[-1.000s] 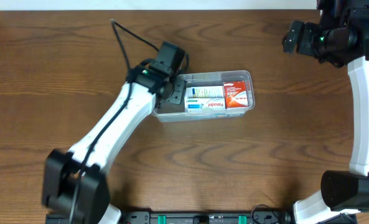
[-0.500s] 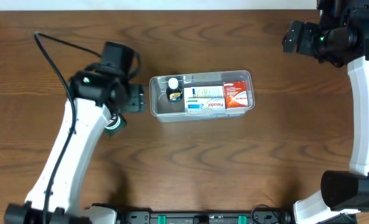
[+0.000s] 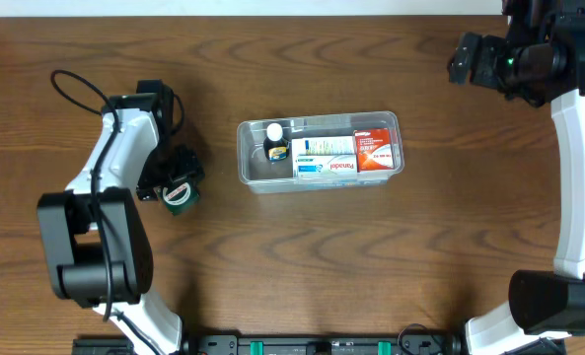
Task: Pack container
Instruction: 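Move the left gripper to the green Zam-Buk tin and grasp it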
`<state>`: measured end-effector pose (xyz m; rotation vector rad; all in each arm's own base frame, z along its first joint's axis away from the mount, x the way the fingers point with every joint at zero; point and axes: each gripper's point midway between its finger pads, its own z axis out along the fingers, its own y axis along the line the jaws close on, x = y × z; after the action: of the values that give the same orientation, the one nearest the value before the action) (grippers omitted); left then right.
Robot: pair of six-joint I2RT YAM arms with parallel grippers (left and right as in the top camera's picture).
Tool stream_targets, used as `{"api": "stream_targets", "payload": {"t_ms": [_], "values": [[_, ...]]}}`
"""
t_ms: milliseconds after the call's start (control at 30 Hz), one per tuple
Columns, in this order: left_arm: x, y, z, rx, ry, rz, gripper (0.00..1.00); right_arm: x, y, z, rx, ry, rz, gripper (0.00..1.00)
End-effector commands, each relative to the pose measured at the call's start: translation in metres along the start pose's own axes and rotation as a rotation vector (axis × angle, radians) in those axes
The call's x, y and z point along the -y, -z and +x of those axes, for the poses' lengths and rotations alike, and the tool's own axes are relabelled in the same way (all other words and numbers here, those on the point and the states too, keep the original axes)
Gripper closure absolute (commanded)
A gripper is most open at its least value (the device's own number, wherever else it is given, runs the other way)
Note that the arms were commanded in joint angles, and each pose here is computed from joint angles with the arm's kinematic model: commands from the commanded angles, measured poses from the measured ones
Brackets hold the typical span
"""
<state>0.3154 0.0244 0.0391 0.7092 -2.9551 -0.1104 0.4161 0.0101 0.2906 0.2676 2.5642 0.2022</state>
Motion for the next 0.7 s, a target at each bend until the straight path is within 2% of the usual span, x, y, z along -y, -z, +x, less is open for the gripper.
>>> {"api": "stream_targets", "payload": {"t_ms": [0,267,600,667], "values": [[-0.001,-0.015,0.001,-0.034,0.109,-0.021,0.2,0.001,0.003,-0.001,0.007,-0.012,0.0,0.01],[-0.007,-0.04,-0.002,-0.06,0.247,-0.092,0.19,0.001,0.003,-0.001,0.007,-0.012,0.0,0.01],[-0.006,-0.043,-0.001,-0.07,0.215,-0.091,0.2,0.001,0.003,-0.001,0.007,-0.012,0.0,0.01],[-0.007,-0.04,0.0,-0.07,0.186,-0.09,0.23,0.001,0.003,-0.001,0.007,-0.012,0.0,0.01]]}}
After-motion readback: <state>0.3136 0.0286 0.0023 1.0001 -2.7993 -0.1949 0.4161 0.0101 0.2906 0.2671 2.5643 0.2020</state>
